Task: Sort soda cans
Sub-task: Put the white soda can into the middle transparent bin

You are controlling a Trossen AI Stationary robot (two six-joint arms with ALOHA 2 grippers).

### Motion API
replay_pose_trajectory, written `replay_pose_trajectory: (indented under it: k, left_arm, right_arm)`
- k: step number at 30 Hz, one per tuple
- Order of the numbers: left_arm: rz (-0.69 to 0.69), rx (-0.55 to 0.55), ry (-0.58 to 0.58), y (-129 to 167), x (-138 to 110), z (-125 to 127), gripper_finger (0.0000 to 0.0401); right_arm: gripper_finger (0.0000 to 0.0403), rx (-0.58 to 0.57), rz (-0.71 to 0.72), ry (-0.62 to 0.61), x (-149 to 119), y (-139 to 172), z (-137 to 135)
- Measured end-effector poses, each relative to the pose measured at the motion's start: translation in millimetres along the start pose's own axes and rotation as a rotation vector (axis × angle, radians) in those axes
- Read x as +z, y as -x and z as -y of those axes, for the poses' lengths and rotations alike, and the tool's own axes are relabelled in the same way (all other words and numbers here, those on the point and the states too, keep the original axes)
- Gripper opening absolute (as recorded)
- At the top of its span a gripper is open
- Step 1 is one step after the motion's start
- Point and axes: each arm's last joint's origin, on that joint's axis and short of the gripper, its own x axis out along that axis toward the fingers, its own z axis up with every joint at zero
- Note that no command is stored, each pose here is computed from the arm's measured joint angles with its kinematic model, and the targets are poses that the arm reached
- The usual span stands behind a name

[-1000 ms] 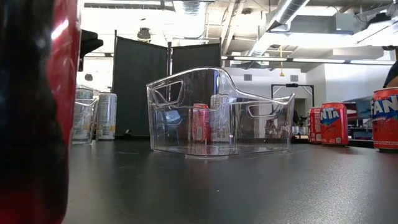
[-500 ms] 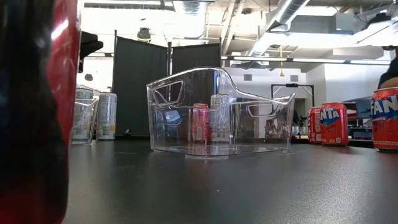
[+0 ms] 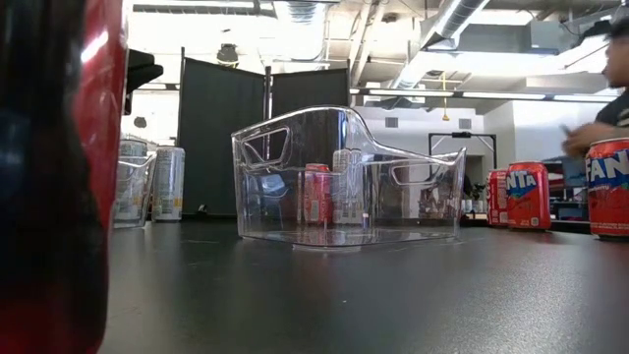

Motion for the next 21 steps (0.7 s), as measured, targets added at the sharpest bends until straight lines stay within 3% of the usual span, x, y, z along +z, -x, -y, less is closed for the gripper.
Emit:
replay_pose_trajectory:
  k: [21]
  left_arm:
    - [0.000, 0.000, 0.001, 0.0, -0.1, 0.0, 0.0100]
  right_arm:
    - [0.0400, 0.012, 0.008, -0.045, -3.8, -5.1, 0.2]
